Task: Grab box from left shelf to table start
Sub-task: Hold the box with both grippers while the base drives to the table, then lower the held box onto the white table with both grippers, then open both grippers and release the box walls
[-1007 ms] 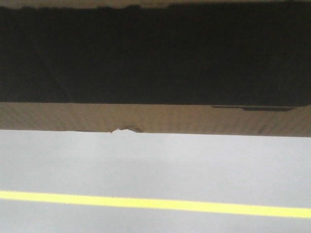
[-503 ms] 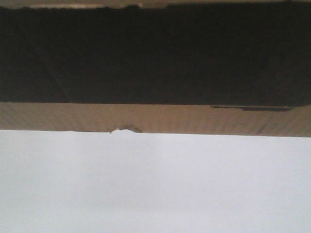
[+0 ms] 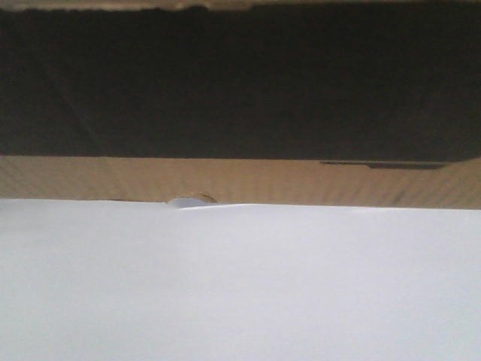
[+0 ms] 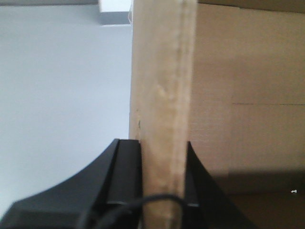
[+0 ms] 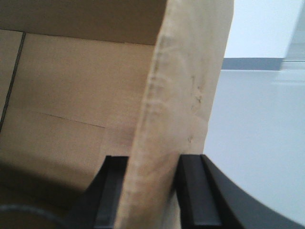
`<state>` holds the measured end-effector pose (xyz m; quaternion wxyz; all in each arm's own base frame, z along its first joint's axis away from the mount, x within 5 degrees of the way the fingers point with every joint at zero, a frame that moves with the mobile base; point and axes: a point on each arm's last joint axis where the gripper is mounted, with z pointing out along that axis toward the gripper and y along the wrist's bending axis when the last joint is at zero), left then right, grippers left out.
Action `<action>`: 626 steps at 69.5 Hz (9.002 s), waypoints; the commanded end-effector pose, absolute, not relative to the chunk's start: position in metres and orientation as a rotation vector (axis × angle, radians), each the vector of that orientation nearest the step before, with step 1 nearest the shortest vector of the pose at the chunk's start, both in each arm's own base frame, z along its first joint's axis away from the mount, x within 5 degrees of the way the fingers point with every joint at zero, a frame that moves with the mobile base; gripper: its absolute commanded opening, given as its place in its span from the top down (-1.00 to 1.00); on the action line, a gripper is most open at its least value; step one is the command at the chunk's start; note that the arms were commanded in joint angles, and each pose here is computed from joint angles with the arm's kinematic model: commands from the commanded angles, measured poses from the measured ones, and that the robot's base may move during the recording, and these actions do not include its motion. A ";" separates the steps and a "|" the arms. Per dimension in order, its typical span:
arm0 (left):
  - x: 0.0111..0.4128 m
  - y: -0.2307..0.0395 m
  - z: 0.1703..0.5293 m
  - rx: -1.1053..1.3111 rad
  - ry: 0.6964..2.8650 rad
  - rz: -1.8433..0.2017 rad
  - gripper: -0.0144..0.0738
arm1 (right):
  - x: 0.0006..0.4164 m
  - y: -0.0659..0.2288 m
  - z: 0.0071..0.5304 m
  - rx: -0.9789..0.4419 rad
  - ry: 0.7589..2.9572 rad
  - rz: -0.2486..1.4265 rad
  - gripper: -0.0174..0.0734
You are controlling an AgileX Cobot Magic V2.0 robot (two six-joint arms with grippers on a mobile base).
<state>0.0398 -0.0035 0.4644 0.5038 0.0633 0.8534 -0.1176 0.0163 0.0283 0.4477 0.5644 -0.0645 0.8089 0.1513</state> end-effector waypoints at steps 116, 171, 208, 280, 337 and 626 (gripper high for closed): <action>0.031 -0.001 0.469 0.137 2.072 -0.330 0.88 | 0.019 0.028 0.462 -0.150 1.802 0.341 0.49; 0.031 -0.001 0.469 0.137 2.072 -0.330 0.88 | 0.019 0.028 0.462 -0.151 1.804 0.341 0.49; 0.031 -0.001 0.469 0.137 2.072 -0.330 0.88 | 0.019 0.028 0.462 -0.151 1.804 0.341 0.49; 0.033 -0.003 0.469 0.139 2.080 -0.327 0.88 | 0.019 0.028 0.462 -0.152 1.809 0.341 0.49; 0.033 -0.003 0.469 0.139 2.080 -0.327 0.88 | 0.019 0.028 0.462 -0.152 1.809 0.341 0.49; 0.056 -0.006 0.337 0.150 1.809 -0.147 0.88 | 0.066 0.011 0.336 -0.100 1.840 0.107 0.50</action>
